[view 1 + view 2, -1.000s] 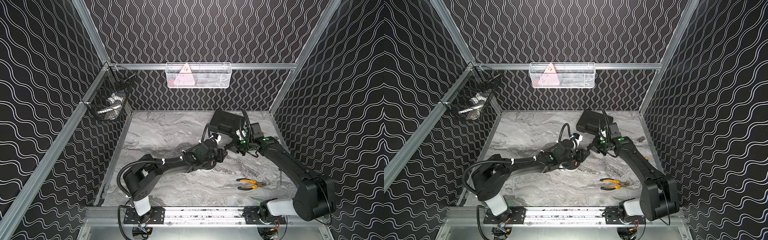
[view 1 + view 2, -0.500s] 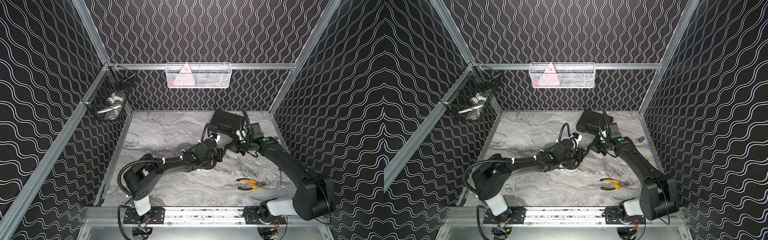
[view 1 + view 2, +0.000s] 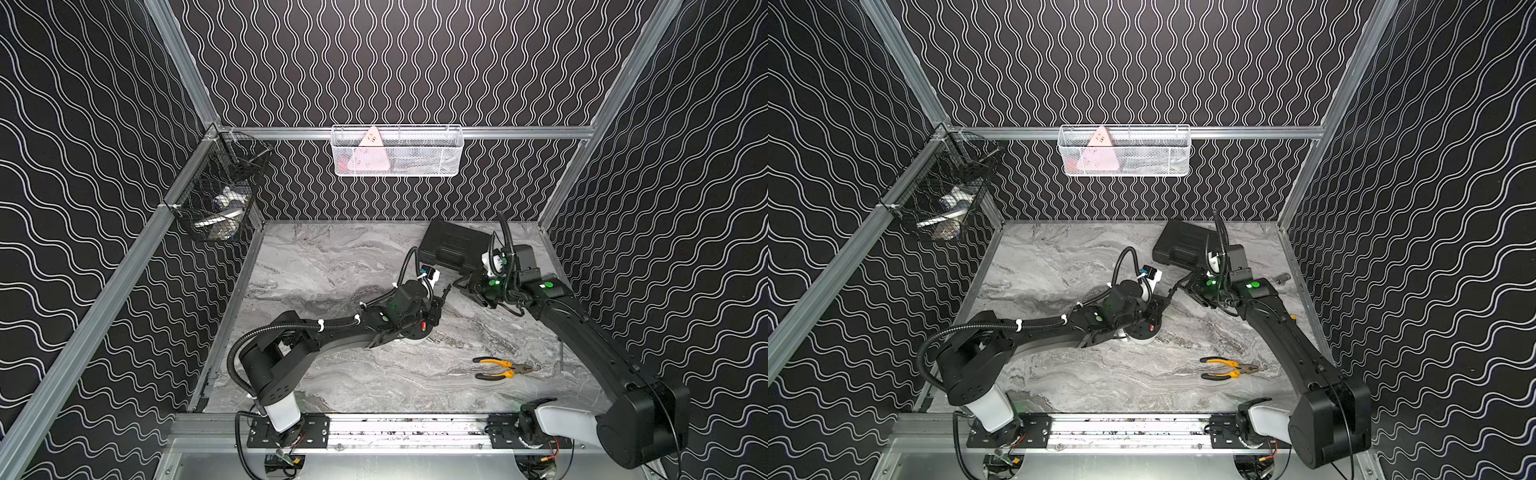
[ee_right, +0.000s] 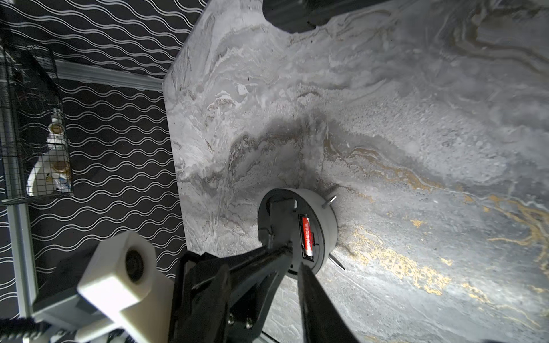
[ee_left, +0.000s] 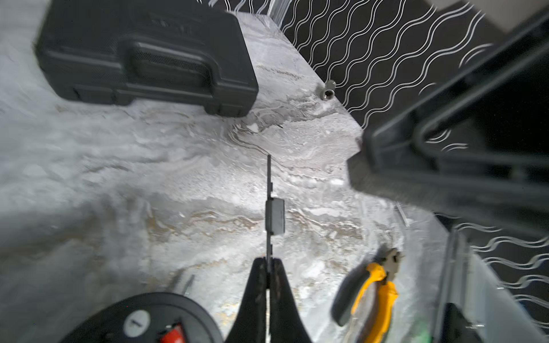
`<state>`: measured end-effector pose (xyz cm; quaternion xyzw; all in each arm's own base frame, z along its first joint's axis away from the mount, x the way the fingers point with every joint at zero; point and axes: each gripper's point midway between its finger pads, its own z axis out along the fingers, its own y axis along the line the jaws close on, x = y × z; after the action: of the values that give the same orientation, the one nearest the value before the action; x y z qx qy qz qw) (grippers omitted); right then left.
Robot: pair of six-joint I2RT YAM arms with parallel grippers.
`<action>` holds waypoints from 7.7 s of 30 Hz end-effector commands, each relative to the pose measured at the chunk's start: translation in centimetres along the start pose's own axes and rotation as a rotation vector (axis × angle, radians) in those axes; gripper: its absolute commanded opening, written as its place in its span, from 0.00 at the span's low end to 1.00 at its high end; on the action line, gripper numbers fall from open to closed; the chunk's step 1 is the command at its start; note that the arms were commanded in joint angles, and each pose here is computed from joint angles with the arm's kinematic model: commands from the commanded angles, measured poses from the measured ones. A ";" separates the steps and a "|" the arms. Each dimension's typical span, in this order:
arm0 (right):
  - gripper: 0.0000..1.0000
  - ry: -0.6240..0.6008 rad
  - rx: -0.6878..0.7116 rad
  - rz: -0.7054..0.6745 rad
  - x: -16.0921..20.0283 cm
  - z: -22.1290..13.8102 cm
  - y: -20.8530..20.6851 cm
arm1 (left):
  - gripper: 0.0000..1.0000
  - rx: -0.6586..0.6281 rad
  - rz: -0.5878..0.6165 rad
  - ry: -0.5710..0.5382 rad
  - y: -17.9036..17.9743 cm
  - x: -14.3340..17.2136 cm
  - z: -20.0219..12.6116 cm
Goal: Insert the battery into the alarm
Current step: Install the cover on the alarm.
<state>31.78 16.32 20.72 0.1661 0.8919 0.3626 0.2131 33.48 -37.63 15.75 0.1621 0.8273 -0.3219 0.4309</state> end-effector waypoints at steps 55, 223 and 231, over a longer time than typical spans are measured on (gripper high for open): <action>0.04 -0.108 -0.279 0.031 -2.5 -1.7 5.3 | 0.00 -0.835 1.287 -0.533 -1.7 -7.3 -4.6; 0.00 0.817 -0.085 -0.253 9.2 13.3 -5.1 | 0.77 -0.122 -0.465 0.635 12.6 11.1 -5.7; 0.00 0.794 -0.083 -0.203 9.0 13.3 -5.0 | 0.67 -0.192 -0.509 0.677 13.5 12.3 -6.0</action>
<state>29.62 24.69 6.24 -0.0910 0.8966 0.4173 -0.1172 30.37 -25.68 4.92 0.0396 0.9420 -0.3266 0.0665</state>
